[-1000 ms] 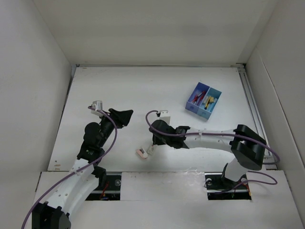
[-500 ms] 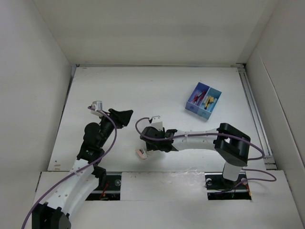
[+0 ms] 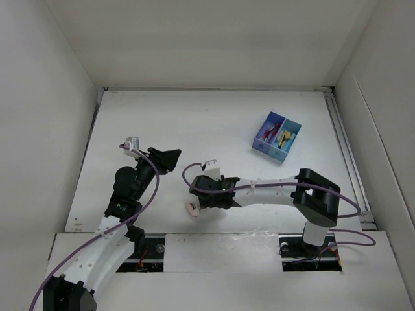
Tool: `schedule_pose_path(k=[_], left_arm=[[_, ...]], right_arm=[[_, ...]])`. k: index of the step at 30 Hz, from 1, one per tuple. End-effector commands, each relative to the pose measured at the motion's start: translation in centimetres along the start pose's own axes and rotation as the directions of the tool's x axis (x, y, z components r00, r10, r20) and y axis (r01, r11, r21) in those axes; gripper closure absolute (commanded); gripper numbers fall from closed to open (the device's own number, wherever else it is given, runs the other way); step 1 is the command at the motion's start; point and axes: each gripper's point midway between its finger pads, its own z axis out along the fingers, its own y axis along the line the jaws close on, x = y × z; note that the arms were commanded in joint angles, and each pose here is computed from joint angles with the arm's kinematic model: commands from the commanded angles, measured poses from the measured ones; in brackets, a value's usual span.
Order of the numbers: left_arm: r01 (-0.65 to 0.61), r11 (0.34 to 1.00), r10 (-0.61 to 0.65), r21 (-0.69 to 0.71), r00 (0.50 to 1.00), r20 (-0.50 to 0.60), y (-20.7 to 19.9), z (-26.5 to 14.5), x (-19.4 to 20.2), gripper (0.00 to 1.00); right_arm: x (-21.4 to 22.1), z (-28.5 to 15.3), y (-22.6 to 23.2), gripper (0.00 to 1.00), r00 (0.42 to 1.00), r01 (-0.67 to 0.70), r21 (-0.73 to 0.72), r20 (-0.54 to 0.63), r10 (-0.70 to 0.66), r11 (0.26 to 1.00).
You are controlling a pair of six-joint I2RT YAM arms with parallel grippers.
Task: Sort the stationery into containers
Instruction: Pick up the stationery from the center of the board.
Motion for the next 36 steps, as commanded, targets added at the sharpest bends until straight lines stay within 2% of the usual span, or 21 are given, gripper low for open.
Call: schedule_pose_path(k=[1,7,11,14,17,20,25,28,30,32,36], left_arm=[[-0.012,0.999,0.011,0.034,0.999,0.031,-0.7,0.0,-0.6,0.46],[-0.012,0.999,0.011,0.042,1.000,0.023,-0.8,0.0,-0.5,0.46],[-0.012,0.999,0.011,0.042,1.000,0.023,-0.8,0.0,-0.5,0.46],[-0.012,0.999,0.011,0.035,1.000,0.029,-0.7,0.0,-0.6,0.46],[-0.012,0.999,0.011,0.035,1.000,0.029,-0.7,0.0,-0.6,0.46],[-0.012,0.999,0.011,0.035,1.000,0.029,-0.7,0.0,-0.6,0.46],[-0.012,0.999,0.011,0.039,1.000,0.026,-0.8,0.0,-0.5,0.46],[-0.012,0.999,0.011,0.039,1.000,0.026,-0.8,0.0,-0.5,0.46],[-0.012,0.999,0.011,0.039,1.000,0.026,-0.8,0.0,-0.5,0.46],[-0.012,0.999,0.011,0.046,1.000,0.019,-0.9,0.0,-0.4,0.46],[-0.003,0.999,0.002,0.047,1.000,0.019,-0.9,0.0,-0.4,0.46]], right_arm=[[2.2,-0.4,0.1,0.35,0.995,0.063,-0.007,-0.071,-0.063,0.998],[2.7,0.9,0.8,0.34,0.995,0.059,-0.020,-0.074,-0.060,0.998],[2.0,1.3,0.7,0.45,0.996,0.076,0.014,-0.055,-0.075,0.997],[0.0,0.0,1.1,0.54,0.999,0.040,0.001,0.009,-0.040,0.999],[-1.1,-1.4,1.2,0.56,0.999,0.016,-0.035,0.040,-0.015,0.999],[-0.9,-2.4,2.1,0.53,0.999,0.031,-0.102,0.018,-0.029,0.994],[1.4,0.1,1.4,0.52,0.997,0.050,-0.027,-0.051,-0.052,0.998],[2.3,0.1,0.9,0.49,0.996,0.060,-0.014,-0.068,-0.061,0.998],[2.4,-0.5,0.8,0.34,0.996,0.046,-0.028,-0.073,-0.048,0.999],[2.4,-1.4,1.0,0.27,0.996,0.036,-0.077,-0.075,-0.042,0.996],[2.8,-1.9,1.5,0.26,0.995,0.025,-0.119,-0.091,-0.036,0.993]])
